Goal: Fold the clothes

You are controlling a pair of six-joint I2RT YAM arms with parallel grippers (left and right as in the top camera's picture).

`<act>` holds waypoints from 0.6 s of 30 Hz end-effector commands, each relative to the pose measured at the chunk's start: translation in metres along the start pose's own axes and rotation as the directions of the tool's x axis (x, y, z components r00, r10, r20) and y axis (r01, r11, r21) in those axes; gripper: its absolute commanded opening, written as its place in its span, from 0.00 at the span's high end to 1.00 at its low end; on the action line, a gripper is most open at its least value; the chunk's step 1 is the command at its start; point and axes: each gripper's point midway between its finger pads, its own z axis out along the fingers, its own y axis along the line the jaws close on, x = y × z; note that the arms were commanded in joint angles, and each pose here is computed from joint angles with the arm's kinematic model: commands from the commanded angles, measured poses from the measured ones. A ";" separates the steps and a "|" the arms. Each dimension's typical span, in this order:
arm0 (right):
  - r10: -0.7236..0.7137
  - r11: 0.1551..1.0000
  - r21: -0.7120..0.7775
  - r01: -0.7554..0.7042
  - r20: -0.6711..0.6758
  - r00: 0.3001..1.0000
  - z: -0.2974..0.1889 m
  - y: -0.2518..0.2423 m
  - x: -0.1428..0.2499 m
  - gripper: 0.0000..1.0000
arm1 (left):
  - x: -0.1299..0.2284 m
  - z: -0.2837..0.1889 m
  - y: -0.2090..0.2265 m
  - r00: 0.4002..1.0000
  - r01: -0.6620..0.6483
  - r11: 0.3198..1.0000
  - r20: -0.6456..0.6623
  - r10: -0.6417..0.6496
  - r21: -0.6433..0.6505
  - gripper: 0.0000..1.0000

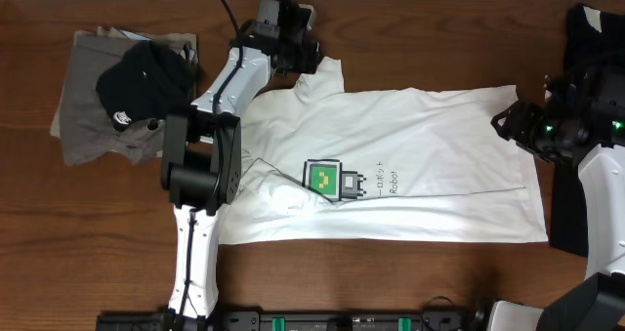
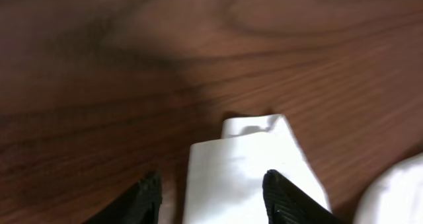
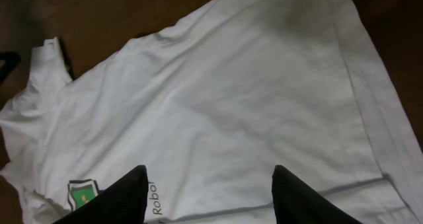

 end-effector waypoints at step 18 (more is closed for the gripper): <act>-0.019 0.998 0.054 0.018 0.025 1.000 0.000 -0.005 -0.008 0.44 | 0.009 0.007 0.006 0.999 -0.010 0.998 -0.037 0.008 -0.055 0.93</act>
